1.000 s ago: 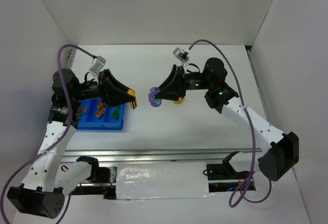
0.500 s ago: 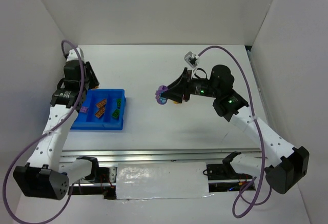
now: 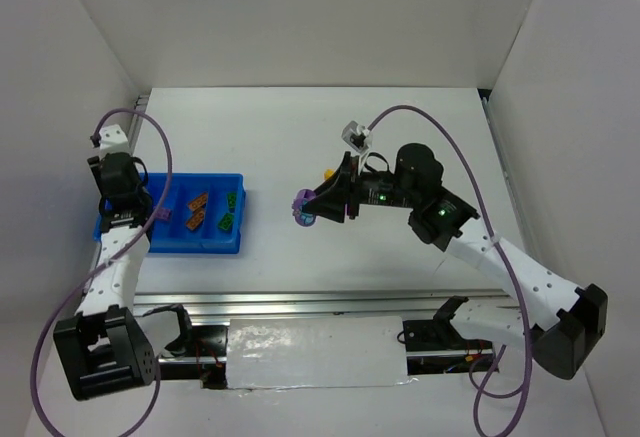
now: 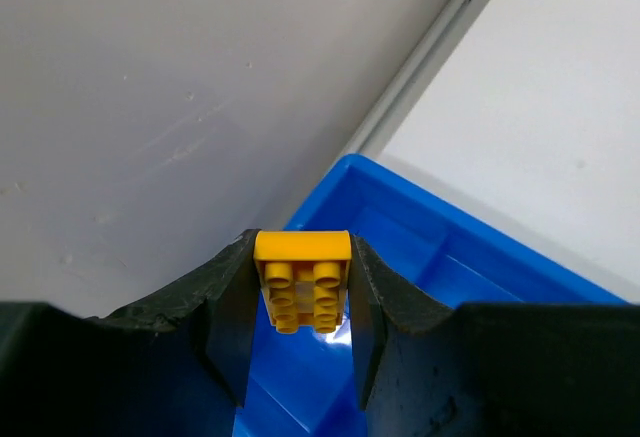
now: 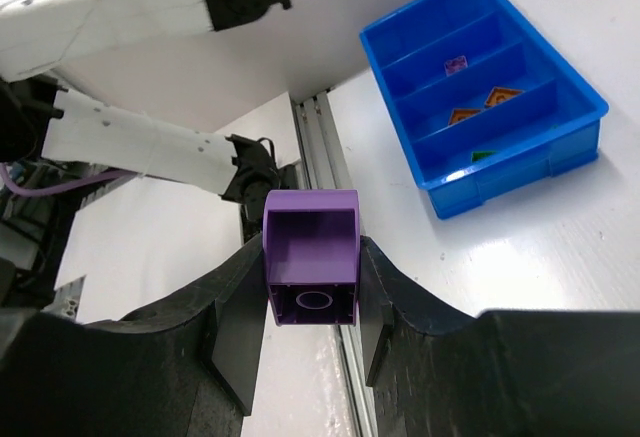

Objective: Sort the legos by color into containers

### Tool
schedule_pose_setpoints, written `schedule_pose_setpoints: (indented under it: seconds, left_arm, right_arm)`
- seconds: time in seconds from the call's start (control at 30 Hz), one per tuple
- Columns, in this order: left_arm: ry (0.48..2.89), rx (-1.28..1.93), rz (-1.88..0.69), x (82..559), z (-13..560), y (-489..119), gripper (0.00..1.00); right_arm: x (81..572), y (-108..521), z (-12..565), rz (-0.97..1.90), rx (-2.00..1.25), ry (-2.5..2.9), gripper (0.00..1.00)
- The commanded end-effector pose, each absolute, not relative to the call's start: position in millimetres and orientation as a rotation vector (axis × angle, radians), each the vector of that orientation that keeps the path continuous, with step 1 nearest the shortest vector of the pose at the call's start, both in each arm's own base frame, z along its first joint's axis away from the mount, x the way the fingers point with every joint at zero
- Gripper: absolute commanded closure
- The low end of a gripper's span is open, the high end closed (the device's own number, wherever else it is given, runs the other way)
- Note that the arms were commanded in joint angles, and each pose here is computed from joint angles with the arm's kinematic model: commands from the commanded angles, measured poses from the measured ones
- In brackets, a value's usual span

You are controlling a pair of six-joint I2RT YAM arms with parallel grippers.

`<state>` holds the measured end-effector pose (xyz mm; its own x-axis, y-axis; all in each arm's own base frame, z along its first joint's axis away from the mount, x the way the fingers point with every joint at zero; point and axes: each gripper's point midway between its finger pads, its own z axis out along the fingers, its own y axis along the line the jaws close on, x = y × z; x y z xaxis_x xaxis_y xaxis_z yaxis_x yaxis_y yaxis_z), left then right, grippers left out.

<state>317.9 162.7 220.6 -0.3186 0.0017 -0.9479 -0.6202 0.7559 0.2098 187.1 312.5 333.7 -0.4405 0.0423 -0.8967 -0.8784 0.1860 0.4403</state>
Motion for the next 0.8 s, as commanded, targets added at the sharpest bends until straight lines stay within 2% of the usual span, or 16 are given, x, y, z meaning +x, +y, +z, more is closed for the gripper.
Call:
schedule_pose_setpoints:
  seconds: [0.0, 0.2, 0.3, 0.33, 0.53, 0.6, 0.73, 0.77]
  left_arm:
    - [1.681, -0.365, 0.701, 338, 241, 178, 1.00]
    - [1.736, -0.263, 0.674, 350, 209, 176, 0.99]
    - [1.773, -0.285, 0.667, 350, 188, 177, 0.85]
    - [1.766, -0.293, 0.680, 349, 183, 179, 0.83]
    - [1.831, -0.303, 0.706, 348, 155, 187, 0.83]
    - [1.836, -0.330, 0.720, 347, 151, 191, 0.74]
    - [1.819, -0.421, 0.726, 335, 143, 204, 0.65]
    - [1.809, -0.446, 0.729, 334, 142, 207, 0.58]
  right_arm:
    - [180, 307, 364, 1.287, -0.809, 1.510, 1.00]
    - [169, 306, 371, 1.278, -0.814, 1.478, 1.00]
    - [167, 304, 371, 1.281, -0.811, 1.473, 1.00]
    - [165, 303, 373, 1.280, -0.814, 1.464, 1.00]
    - [161, 303, 373, 1.290, -0.824, 1.460, 1.00]
    - [161, 304, 373, 1.292, -0.826, 1.461, 1.00]
    - [162, 305, 372, 1.291, -0.828, 1.467, 1.00]
    - [163, 305, 372, 1.290, -0.829, 1.466, 1.00]
